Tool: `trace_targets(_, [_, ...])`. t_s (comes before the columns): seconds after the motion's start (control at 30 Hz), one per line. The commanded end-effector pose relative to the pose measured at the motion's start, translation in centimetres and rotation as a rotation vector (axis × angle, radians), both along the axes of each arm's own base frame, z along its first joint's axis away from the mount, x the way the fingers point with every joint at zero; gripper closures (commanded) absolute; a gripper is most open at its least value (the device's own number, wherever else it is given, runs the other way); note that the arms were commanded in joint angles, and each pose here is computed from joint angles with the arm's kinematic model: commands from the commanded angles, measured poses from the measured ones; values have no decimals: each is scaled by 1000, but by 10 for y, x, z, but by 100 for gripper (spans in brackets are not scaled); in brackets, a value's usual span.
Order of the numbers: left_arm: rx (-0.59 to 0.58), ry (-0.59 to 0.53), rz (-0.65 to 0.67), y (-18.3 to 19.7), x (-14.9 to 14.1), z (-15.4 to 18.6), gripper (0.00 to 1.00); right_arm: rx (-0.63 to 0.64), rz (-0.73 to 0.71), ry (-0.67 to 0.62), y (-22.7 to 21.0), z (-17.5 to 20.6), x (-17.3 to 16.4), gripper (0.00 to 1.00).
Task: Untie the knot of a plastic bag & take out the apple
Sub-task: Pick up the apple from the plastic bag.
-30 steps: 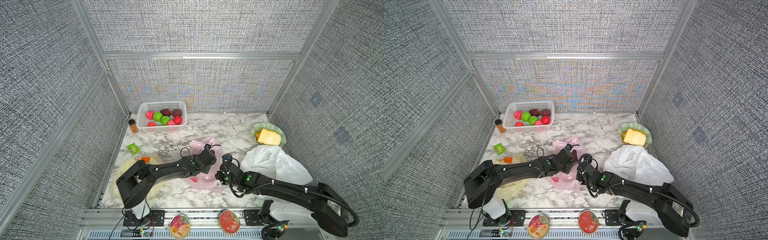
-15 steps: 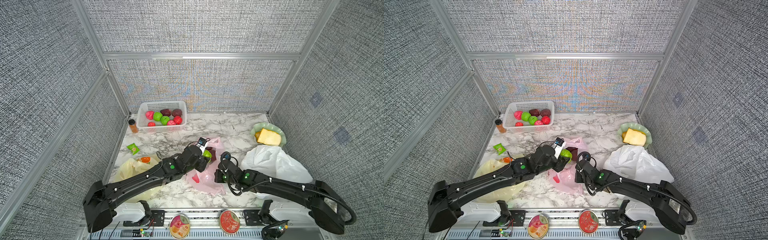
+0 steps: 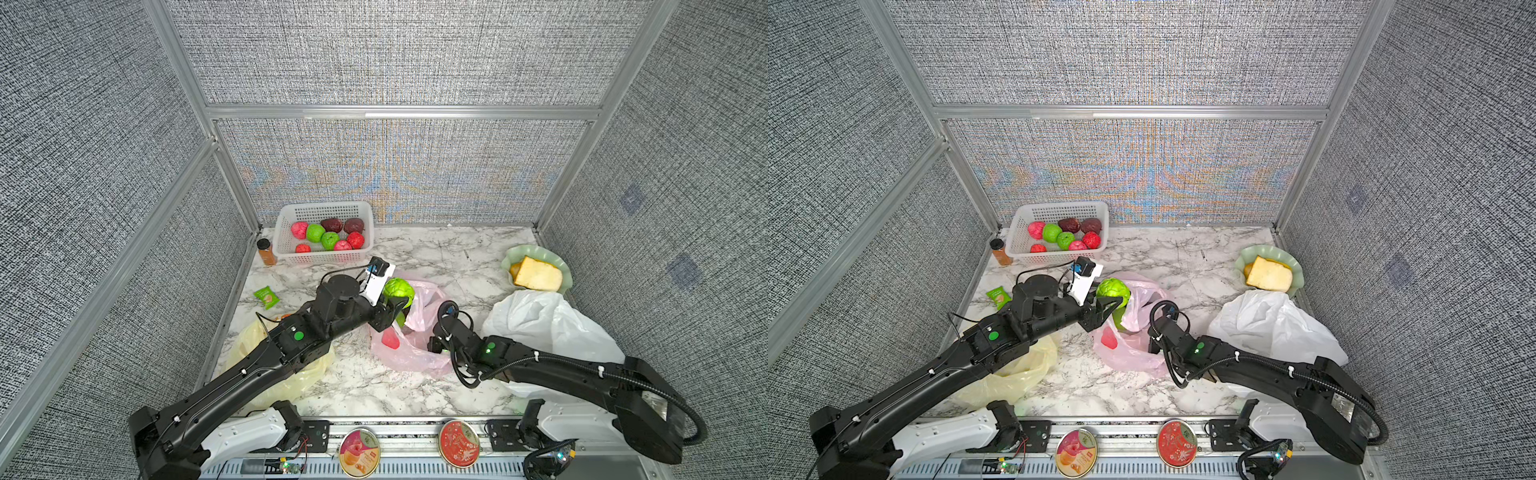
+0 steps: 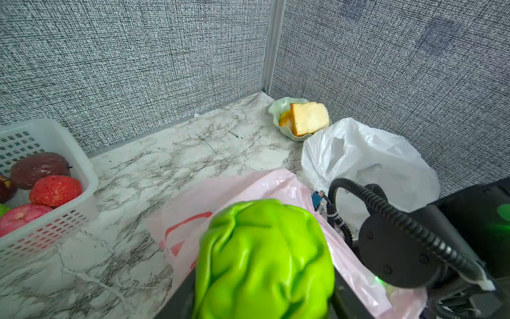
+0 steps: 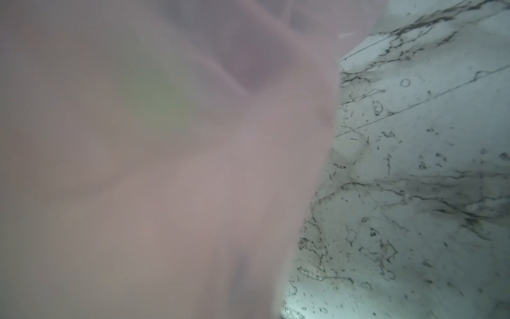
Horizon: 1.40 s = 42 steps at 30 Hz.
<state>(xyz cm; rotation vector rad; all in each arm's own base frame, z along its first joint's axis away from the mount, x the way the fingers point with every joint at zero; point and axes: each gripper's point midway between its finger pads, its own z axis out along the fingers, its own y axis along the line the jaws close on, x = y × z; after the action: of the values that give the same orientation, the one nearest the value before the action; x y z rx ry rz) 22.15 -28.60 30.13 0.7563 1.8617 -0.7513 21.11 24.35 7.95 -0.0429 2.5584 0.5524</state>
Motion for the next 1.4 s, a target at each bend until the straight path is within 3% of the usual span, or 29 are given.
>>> trace_targets(0.0, [-21,34,-103,-15,-9,-13,48,-22,-16,-15,-6,2,3,100])
trace_targets(0.2, [1,232,-175,-38,-16,-96,48,-25,-32,-14,-11,2,6,100])
trace_targets(0.33, [-12,333,-172,-49,-15,-124,48,-16,-42,-12,-15,2,7,100])
trace_targets(0.57, [-121,386,-307,-77,-24,-89,47,-14,-35,-7,-12,1,7,100])
trace_targets(0.83, [-195,235,-357,-65,-36,-37,47,-21,-42,-7,-14,0,9,100])
trace_targets(1.13, [-132,46,-79,-13,-4,16,47,25,-81,-39,-30,10,13,100])
trace_targets(1.37, [-50,-22,355,44,78,27,48,14,-65,-80,-32,21,20,100])
